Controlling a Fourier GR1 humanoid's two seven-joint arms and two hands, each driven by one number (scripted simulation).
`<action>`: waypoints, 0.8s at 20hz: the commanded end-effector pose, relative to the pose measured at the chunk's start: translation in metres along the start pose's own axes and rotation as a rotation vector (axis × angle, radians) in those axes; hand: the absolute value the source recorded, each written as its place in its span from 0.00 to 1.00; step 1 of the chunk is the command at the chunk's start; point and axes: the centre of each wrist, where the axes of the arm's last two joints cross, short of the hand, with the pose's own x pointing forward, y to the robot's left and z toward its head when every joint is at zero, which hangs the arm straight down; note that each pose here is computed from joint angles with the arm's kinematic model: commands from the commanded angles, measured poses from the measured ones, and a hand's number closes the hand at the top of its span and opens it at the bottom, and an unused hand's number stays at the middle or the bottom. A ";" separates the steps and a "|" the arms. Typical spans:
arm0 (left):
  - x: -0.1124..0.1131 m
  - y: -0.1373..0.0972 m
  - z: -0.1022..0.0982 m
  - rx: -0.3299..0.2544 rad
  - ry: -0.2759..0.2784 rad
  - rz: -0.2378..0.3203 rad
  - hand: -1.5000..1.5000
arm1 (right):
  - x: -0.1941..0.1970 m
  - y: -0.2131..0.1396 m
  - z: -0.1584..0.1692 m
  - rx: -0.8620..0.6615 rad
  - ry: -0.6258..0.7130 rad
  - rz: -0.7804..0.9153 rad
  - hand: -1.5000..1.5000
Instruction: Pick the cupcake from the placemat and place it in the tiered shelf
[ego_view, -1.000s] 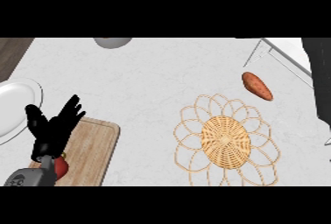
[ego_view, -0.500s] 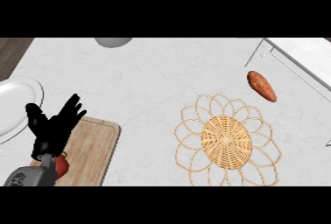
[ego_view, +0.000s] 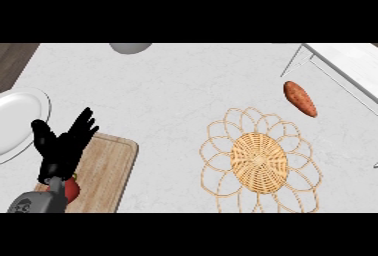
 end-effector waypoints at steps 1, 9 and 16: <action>-0.011 0.001 0.004 -0.003 0.099 0.020 0.50 | -0.022 0.009 -0.024 0.034 0.042 0.053 1.00; -0.019 -0.016 0.010 0.008 0.101 0.006 0.50 | -0.054 0.045 -0.041 -0.013 0.029 0.091 1.00; -0.028 0.012 0.000 0.012 0.093 0.022 0.50 | -0.059 0.034 -0.057 -0.029 0.008 0.038 1.00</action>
